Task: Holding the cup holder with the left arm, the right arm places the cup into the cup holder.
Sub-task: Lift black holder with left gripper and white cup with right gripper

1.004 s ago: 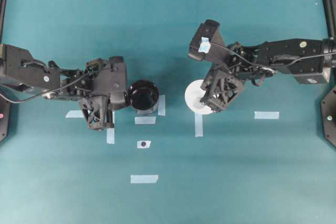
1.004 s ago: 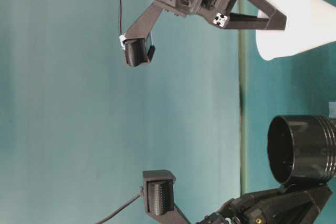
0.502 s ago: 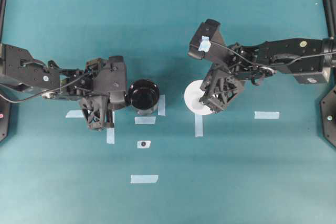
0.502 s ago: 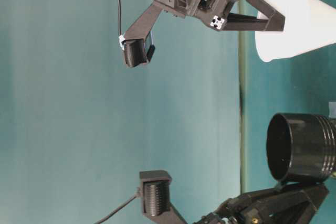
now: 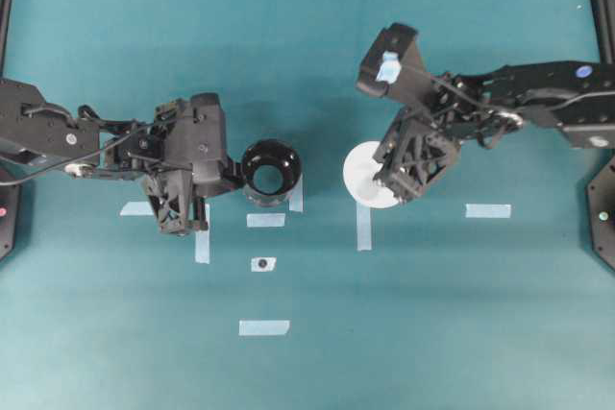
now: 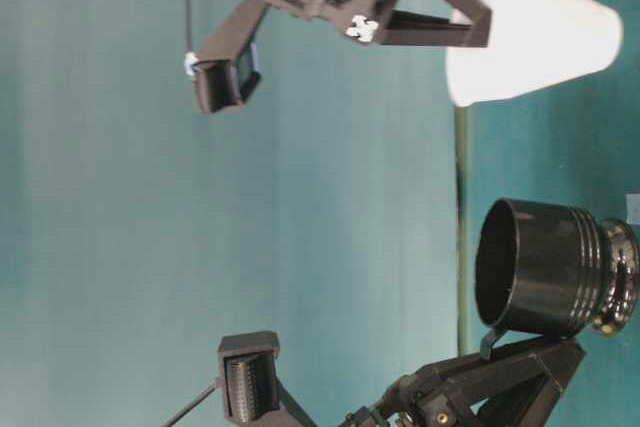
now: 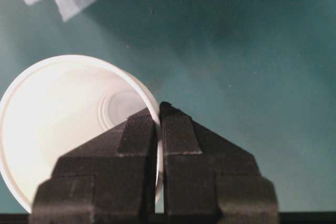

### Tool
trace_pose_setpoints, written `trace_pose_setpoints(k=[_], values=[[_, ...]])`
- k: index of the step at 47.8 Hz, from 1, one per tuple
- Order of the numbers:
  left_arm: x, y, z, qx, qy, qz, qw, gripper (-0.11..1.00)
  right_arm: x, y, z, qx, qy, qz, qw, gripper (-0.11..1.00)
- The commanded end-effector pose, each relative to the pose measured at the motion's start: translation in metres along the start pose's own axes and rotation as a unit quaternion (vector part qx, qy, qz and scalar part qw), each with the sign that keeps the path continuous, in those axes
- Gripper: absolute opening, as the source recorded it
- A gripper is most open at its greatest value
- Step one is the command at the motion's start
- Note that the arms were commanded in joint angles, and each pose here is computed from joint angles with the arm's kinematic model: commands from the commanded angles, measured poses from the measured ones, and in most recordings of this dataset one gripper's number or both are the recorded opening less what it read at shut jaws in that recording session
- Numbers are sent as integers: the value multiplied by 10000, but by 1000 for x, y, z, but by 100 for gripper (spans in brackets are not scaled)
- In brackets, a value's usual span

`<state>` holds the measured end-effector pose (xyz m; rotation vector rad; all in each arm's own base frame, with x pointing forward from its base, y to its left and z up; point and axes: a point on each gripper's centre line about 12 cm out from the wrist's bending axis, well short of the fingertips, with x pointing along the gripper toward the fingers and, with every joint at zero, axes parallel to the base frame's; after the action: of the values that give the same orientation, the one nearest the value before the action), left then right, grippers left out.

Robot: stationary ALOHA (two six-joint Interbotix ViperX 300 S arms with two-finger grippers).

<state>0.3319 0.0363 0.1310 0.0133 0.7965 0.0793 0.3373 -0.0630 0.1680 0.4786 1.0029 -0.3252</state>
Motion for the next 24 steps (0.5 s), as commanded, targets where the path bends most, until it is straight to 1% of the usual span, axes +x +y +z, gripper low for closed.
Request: trace_pose_setpoints(k=[1, 13, 24], values=[[-6, -1, 17, 39, -346, 2, 9994, 25, -17, 5, 11, 77, -257, 103, 9996, 3], [-9, 0, 28, 39, -667, 16, 9978, 25, -34, 5, 13, 91, -278, 121, 9995, 3], [-9, 0, 38, 61, -804, 25, 9967, 25, -52, 5, 12, 78, -344, 165, 9992, 3]])
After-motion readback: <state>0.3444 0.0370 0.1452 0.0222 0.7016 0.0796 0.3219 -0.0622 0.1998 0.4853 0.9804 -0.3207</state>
